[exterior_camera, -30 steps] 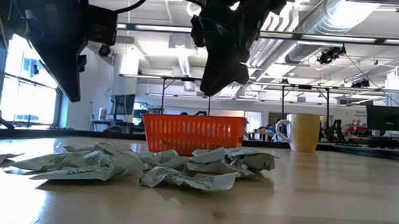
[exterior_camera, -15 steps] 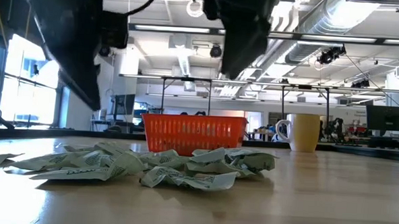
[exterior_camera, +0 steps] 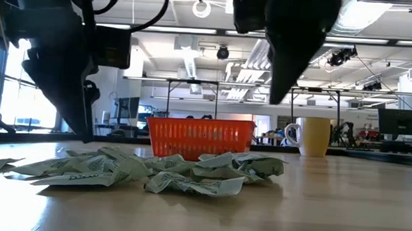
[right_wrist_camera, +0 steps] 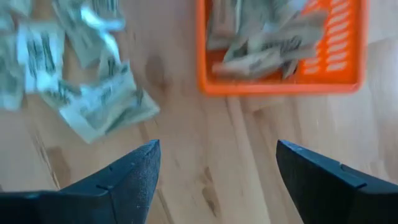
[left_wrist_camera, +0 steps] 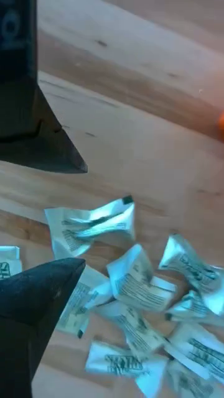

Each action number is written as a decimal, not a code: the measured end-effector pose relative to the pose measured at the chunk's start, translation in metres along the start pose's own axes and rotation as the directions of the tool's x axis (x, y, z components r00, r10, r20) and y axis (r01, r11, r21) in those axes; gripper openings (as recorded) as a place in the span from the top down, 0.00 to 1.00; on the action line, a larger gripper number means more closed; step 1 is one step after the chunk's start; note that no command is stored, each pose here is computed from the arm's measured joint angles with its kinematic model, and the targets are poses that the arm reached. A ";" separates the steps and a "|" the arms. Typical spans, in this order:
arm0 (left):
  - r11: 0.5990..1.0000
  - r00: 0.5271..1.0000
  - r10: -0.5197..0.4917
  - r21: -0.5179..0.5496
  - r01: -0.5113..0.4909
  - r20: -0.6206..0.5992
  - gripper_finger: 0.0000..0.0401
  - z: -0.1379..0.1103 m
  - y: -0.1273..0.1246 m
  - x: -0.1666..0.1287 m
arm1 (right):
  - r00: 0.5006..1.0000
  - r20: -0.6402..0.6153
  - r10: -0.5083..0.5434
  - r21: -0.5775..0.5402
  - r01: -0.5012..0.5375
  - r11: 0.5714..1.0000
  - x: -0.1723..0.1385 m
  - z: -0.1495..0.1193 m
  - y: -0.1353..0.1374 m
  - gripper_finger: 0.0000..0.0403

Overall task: Pick and place Stevia / Truvia into bins
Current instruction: Put the stevia packet into the orange bin

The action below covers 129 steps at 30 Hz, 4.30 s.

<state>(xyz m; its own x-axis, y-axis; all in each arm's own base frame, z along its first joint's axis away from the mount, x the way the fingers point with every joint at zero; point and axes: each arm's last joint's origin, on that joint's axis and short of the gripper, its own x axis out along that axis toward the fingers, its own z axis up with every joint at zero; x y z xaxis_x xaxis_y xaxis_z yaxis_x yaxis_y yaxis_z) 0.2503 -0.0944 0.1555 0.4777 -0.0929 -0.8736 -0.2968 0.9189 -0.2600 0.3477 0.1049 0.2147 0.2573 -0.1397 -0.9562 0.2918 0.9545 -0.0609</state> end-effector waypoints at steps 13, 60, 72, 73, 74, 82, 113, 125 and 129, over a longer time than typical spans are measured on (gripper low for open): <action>0.989 0.994 0.109 0.103 -0.108 -0.006 0.44 -0.010 -0.001 0.029 | 0.999 0.025 -0.048 0.049 0.047 0.998 0.007 -0.009 0.005 0.23; 0.999 0.982 -0.034 0.038 0.027 0.188 0.46 0.107 0.065 -0.042 | 0.942 0.170 -0.291 0.198 0.256 0.946 -0.068 -0.025 -0.041 0.23; 0.997 0.993 -0.005 -0.075 -0.004 -0.114 0.31 0.020 0.021 -0.081 | 0.966 0.207 -0.153 0.089 0.137 0.987 -0.064 -0.007 -0.044 0.23; 0.987 0.991 -0.008 -0.160 -0.014 -0.131 0.32 0.015 0.019 -0.078 | 0.963 0.214 -0.163 0.117 0.141 0.983 -0.064 -0.006 -0.047 0.23; 0.971 0.990 -0.012 -0.240 -0.022 -0.140 0.33 0.011 0.015 -0.075 | 0.961 0.215 -0.173 0.152 0.142 0.978 -0.064 -0.004 -0.049 0.23; 0.834 0.989 -0.021 -0.549 -0.062 -0.143 0.36 -0.027 -0.029 -0.047 | 0.964 0.184 -0.190 0.332 0.121 0.935 -0.061 -0.001 -0.059 0.23; 0.590 0.835 0.515 -0.626 -0.509 -0.193 0.82 -0.031 -0.046 0.039 | 0.950 0.158 -0.269 0.039 0.266 0.963 -0.064 -0.012 -0.057 0.23; 0.735 0.852 0.520 -0.476 -0.483 -0.061 0.93 0.070 -0.039 -0.003 | 0.909 0.221 -0.352 0.073 0.345 0.936 -0.108 -0.057 -0.045 0.23; 0.811 0.857 0.511 -0.363 -0.459 0.059 0.95 0.113 -0.048 -0.034 | 0.898 0.229 -0.377 0.115 0.359 0.926 -0.117 -0.069 -0.045 0.23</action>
<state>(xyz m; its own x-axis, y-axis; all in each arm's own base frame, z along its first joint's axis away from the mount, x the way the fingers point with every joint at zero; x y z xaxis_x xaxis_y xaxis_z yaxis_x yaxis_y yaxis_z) 0.3423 -0.0919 0.2439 0.3064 0.4126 -0.8578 -0.7599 0.6487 0.0406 0.2410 0.0962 0.3099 0.3317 -0.5453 -0.7698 0.4689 0.8034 -0.3671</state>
